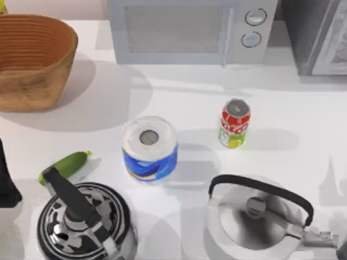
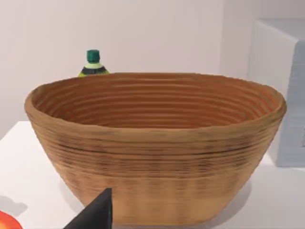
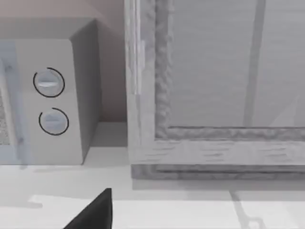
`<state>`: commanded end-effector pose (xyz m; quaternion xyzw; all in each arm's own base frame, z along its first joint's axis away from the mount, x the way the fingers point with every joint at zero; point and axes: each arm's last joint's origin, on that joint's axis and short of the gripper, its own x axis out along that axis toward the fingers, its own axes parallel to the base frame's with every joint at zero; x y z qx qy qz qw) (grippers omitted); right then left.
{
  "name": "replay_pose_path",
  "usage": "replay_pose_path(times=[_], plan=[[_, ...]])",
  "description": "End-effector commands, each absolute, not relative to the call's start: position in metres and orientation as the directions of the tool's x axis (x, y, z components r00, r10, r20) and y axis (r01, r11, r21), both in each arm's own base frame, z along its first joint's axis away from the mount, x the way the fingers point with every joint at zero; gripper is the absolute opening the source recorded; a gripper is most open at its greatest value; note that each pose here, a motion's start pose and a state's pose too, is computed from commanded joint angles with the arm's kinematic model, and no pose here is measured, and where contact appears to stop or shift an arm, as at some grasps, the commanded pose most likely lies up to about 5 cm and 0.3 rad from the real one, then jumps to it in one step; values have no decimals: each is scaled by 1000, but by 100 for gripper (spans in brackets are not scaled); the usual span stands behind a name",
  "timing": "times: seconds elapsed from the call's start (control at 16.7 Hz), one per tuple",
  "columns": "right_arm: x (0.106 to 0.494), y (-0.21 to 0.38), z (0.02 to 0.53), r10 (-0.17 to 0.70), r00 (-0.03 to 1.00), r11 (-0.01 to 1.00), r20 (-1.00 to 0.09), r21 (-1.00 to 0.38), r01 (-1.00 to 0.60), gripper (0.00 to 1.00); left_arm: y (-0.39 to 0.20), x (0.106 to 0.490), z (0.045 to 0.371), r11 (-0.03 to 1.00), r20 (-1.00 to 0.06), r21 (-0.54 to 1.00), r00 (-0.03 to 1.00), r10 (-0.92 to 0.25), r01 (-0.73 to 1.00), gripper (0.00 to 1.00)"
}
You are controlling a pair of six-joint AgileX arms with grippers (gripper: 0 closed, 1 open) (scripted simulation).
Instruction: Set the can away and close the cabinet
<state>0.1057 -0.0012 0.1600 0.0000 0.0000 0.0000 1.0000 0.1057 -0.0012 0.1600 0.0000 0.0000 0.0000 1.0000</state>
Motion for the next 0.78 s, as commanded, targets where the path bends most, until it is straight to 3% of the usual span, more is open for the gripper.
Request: replay_pose_path(times=[0.24, 0.48, 0.78], plan=[[106, 2, 167, 19, 1000, 1000, -17, 5, -19, 100, -1, 106, 160, 1000, 0, 0, 1000, 0, 0, 100], [111, 18, 205, 104, 990, 994, -95, 44, -100, 100, -1, 106, 160, 1000, 0, 0, 1000, 0, 0, 100], [155, 57, 264, 148, 954, 988, -260, 86, -130, 100, -1, 106, 160, 1000, 0, 0, 1000, 0, 0, 100]])
